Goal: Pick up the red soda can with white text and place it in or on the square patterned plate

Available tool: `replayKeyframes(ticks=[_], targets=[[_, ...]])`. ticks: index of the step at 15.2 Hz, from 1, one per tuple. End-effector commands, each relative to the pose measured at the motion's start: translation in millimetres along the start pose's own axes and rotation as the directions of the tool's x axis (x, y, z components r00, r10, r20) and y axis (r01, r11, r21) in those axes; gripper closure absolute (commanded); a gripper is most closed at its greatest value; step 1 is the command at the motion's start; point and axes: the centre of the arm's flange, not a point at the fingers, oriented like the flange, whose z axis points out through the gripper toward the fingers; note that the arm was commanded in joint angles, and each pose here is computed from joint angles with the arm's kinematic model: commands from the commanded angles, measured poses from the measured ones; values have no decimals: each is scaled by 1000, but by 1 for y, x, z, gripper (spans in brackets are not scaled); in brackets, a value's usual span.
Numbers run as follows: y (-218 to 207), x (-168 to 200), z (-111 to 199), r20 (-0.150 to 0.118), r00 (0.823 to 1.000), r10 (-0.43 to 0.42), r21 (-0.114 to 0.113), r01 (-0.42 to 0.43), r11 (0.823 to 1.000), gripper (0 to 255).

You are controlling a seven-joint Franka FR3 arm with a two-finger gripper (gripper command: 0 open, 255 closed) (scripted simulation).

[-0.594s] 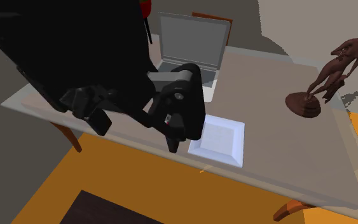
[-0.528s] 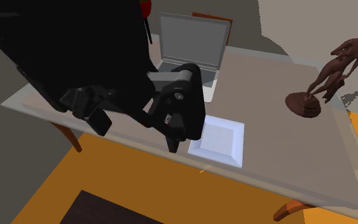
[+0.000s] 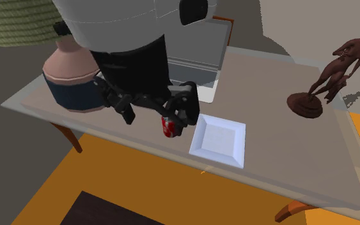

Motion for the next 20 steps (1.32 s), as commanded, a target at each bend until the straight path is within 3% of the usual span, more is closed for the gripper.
replayKeyframes(ticks=[1, 20], targets=[[-6, 17, 21, 0, 1000, 5, 5, -5, 1000, 0], [-50, 181, 206, 19, 999, 45, 45, -46, 998, 0]])
